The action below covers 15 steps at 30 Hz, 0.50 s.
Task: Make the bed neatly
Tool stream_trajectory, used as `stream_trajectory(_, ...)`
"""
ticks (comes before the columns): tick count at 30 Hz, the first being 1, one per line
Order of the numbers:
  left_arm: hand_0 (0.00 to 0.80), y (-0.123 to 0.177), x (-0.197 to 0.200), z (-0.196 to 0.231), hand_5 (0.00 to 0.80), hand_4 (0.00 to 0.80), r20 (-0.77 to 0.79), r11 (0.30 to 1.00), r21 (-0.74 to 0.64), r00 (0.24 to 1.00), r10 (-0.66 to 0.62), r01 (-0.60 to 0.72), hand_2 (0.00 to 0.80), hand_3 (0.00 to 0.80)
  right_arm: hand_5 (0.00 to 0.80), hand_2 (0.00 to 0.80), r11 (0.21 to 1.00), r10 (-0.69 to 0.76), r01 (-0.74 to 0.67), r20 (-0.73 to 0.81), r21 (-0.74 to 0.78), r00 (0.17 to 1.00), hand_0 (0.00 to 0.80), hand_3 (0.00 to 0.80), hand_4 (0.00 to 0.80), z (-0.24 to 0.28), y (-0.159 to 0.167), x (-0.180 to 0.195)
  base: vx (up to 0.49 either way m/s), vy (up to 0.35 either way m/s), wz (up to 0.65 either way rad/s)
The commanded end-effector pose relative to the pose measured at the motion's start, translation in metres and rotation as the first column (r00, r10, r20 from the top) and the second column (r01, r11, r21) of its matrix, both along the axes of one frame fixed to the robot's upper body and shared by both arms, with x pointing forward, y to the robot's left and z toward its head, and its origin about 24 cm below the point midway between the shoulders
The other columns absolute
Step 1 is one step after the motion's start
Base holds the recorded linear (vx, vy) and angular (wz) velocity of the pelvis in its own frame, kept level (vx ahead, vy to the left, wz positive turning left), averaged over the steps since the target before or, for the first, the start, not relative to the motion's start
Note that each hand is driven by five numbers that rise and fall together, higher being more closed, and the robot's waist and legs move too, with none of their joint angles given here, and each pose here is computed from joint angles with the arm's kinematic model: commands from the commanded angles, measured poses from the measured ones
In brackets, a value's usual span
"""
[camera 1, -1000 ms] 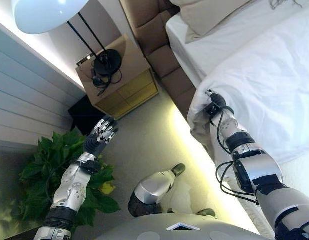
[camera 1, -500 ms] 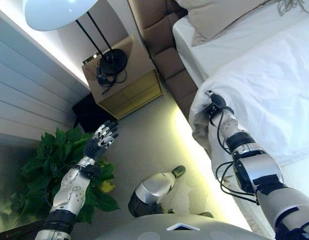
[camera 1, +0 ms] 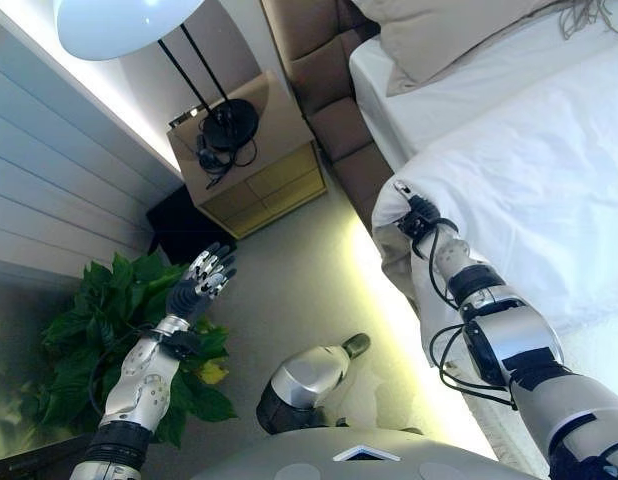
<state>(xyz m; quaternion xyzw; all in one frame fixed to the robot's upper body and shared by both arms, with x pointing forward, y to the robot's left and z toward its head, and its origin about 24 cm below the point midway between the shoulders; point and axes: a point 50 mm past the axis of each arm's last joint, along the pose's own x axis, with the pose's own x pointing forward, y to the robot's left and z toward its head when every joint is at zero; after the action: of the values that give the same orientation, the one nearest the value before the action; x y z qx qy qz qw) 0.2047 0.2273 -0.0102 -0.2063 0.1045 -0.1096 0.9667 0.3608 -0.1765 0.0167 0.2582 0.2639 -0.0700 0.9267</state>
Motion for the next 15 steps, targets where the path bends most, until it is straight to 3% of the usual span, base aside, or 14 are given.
stream_trajectory(1,0.0,0.0,0.009,0.021,0.0,0.0,0.104,0.998,0.062,0.994,-0.038,0.032,0.0,0.0,0.0,0.0,0.959,0.263,-0.273,0.12,0.076,0.957,0.0,0.0,0.0,0.022,0.077,0.008,-0.016,-0.043,0.0)
stream_trajectory(4,0.0,0.002,0.011,0.023,0.0,0.0,0.113,0.997,0.065,0.993,-0.037,0.03,0.0,0.0,0.0,0.0,0.943,0.322,-0.33,0.116,0.051,0.939,0.0,0.0,0.0,0.025,0.082,0.01,0.003,-0.051,0.0)
stream_trajectory(8,0.0,0.01,0.012,0.025,0.0,0.0,0.114,0.996,0.08,0.993,-0.038,0.029,0.0,0.0,0.0,0.0,0.88,0.474,-0.474,0.0,0.0,0.88,0.0,0.0,0.0,0.012,0.089,0.001,0.025,-0.051,0.01)
stream_trajectory(15,0.0,0.014,0.013,0.03,0.0,0.0,0.127,0.995,0.096,0.991,-0.035,0.023,0.0,0.0,0.0,0.0,0.811,0.585,-0.581,-0.092,0.072,0.805,0.0,0.0,0.0,-0.014,0.097,-0.02,-0.009,-0.049,-0.02)
